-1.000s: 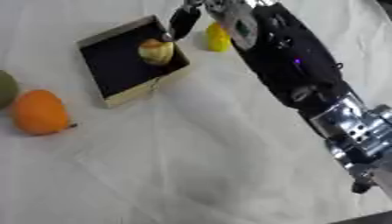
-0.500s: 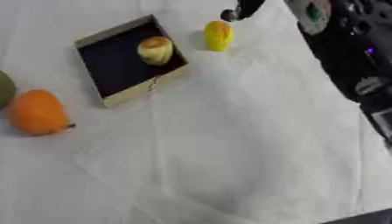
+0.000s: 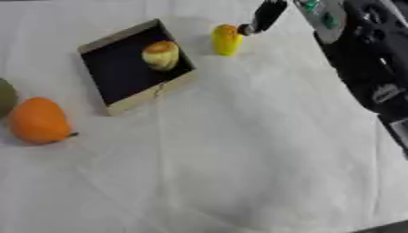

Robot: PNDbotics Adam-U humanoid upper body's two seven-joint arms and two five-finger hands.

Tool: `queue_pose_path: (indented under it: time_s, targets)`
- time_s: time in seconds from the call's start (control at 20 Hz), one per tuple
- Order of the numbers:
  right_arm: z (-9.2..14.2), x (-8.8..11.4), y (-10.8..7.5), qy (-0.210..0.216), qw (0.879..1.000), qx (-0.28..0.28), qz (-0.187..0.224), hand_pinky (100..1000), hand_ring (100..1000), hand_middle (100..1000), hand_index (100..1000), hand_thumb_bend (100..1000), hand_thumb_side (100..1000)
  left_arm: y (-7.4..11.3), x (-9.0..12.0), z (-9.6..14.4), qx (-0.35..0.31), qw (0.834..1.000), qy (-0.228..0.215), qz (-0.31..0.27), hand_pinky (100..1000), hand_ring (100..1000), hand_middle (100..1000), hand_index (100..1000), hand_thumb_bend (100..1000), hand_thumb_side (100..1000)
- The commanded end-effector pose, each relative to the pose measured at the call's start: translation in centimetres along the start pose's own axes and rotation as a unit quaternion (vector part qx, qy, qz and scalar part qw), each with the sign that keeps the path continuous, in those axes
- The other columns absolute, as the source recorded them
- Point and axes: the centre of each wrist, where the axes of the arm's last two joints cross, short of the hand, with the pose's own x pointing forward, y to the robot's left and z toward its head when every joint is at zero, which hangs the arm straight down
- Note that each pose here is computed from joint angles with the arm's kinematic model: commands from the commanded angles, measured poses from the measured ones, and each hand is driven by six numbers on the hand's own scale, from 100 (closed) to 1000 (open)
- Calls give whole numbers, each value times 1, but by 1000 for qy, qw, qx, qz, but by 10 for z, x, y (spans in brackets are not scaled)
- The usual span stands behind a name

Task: Pick up objects on the table and place them in the box.

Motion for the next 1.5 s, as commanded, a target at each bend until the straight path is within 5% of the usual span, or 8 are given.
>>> queue_pose_path:
  time_s: [0.05, 1.1, 1.3, 1.5]
  targets:
    - [2, -5, -12, 1, 1000, -7, 5, 913, 952, 877, 916, 434, 173, 12, 14, -7, 12, 1000, -23, -13, 699, 731, 675, 814, 100, 760]
    - [-15, -17, 14, 31, 998, 49, 9, 906, 944, 866, 912, 486, 180, 8, 16, -8, 11, 1000, -25, -9, 696, 734, 671, 812, 100, 764]
    - [-20, -16, 19, 32, 999, 38, 3, 898, 929, 830, 901, 415, 173, 7, 16, -8, 10, 1000, -24, -9, 696, 734, 670, 810, 100, 766]
    - [-22, -14, 19, 36, 999, 14, -8, 877, 874, 701, 792, 256, 100, 6, 15, -8, 9, 1000, -23, -9, 695, 734, 669, 810, 100, 767]
